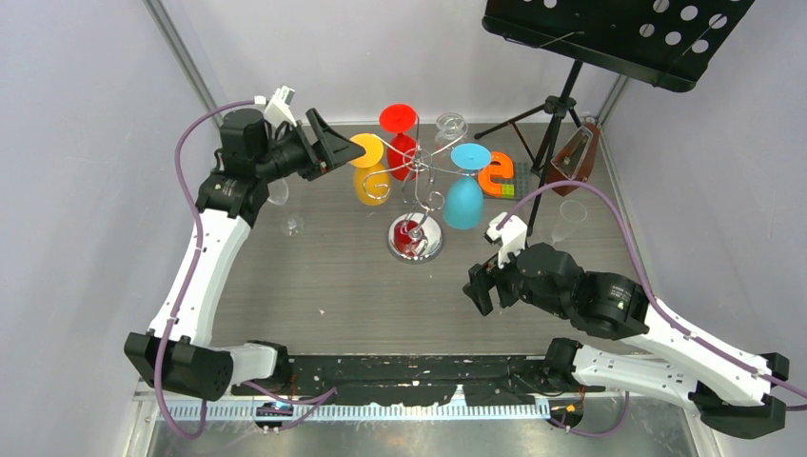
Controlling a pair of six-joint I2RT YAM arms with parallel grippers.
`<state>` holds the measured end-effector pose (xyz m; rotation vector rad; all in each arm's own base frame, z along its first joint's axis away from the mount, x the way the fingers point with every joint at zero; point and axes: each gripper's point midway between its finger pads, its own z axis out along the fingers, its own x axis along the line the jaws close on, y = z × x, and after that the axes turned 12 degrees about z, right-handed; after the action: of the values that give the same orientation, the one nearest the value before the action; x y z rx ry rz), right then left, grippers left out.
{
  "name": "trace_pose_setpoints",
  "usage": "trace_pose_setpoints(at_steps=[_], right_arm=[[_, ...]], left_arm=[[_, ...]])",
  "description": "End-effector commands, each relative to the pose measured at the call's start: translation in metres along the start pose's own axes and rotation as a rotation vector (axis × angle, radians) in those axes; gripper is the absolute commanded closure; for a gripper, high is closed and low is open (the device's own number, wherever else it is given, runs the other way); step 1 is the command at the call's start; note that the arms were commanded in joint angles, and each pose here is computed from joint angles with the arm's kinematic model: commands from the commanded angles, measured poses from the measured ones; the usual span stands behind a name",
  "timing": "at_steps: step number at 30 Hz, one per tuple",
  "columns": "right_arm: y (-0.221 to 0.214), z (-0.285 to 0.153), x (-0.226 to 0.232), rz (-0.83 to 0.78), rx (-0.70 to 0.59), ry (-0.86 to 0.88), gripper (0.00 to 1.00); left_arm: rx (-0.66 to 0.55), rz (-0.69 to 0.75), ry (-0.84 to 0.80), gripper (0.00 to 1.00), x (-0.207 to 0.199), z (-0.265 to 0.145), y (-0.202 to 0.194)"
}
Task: Take the wine glass off the wine glass rack
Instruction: Pick up the wine glass from the wine rack.
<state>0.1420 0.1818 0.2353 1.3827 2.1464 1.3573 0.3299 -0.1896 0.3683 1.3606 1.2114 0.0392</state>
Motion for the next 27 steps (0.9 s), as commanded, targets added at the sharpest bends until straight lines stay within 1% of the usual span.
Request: trace_pose_setpoints(at_steps=[1,6,15,27], right_arm=[[0.008,0.0,-0.002,-0.002,-0.036,-0.014,0.15],[0.008,0.002,-0.003,-0.013,-0.039,-0.019,0.15],[0.007,0.004,-0.005,-0.023,-0.042,-0.024,0.15],[0.004,0.004,-0.005,-0.022,-0.041,-0.019,0.14]], left_arm=[[-0.033,0.028,-0.028,0.25,-0.004,0.006,0.009],[-0.029,0.021,-0.049,0.31,-0.007,0.01,0.01],[-0.044,0.022,-0.104,0.39,-0.024,0.004,0.02],[-0.064,0.029,-0.131,0.45,-0.039,-0.006,0.026]])
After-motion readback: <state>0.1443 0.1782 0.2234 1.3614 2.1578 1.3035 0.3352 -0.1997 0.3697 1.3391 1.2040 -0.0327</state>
